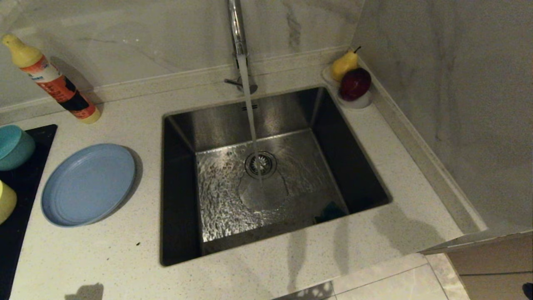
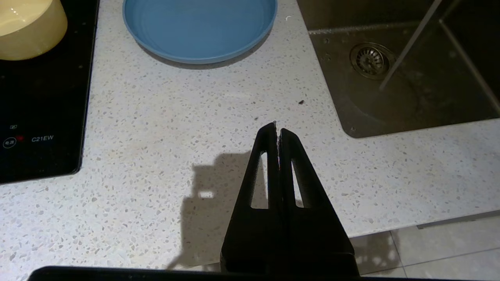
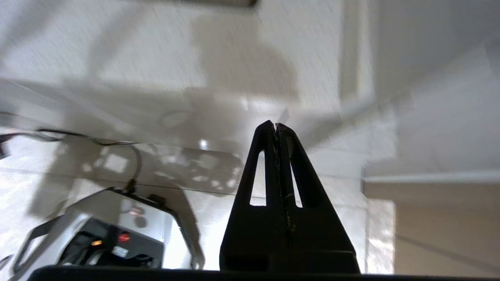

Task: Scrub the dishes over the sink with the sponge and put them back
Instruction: Turn off the faucet

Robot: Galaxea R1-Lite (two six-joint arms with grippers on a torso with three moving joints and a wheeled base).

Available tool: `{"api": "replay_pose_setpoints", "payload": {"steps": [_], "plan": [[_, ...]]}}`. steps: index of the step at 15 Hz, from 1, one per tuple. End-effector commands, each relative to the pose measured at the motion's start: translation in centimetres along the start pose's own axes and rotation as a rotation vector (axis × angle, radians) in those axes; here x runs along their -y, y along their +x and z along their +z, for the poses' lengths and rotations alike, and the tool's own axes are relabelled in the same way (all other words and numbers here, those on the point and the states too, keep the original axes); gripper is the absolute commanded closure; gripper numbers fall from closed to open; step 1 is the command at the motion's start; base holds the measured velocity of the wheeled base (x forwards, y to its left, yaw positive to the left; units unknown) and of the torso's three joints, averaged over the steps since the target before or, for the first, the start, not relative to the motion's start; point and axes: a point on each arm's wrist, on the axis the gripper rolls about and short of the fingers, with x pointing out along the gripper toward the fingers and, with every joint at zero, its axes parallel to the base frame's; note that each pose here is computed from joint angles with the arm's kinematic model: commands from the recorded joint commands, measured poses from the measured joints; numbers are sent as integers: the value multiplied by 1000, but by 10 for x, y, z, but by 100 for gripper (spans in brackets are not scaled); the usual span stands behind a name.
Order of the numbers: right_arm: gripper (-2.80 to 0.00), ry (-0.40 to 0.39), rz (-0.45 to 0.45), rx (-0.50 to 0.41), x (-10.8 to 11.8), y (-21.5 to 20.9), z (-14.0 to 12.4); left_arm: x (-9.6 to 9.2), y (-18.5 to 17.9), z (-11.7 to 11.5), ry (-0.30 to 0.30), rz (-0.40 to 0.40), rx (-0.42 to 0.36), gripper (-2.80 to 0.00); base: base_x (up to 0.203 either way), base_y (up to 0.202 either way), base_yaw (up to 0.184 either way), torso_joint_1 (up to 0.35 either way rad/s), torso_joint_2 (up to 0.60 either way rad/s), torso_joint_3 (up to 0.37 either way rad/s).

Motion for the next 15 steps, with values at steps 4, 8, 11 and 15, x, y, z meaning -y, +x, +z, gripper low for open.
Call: {"api": "replay_pose_setpoints", "payload": {"steps": [4, 8, 11, 15], "plan": [[0, 22, -178, 135, -18, -37, -57, 0, 2, -10, 0, 2, -37, 0, 0, 0, 0, 0, 0, 0], [0, 105, -199, 113, -19, -34, -68, 0, 2, -10, 0, 2, -35, 0, 0, 0, 0, 0, 0, 0], [0, 112, -198, 112, -19, -34, -68, 0, 2, -10, 0, 2, -36, 0, 0, 0, 0, 0, 0, 0], [0, 112, -198, 113, -19, -34, -68, 0, 2, -10, 0, 2, -38, 0, 0, 0, 0, 0, 0, 0]]}}
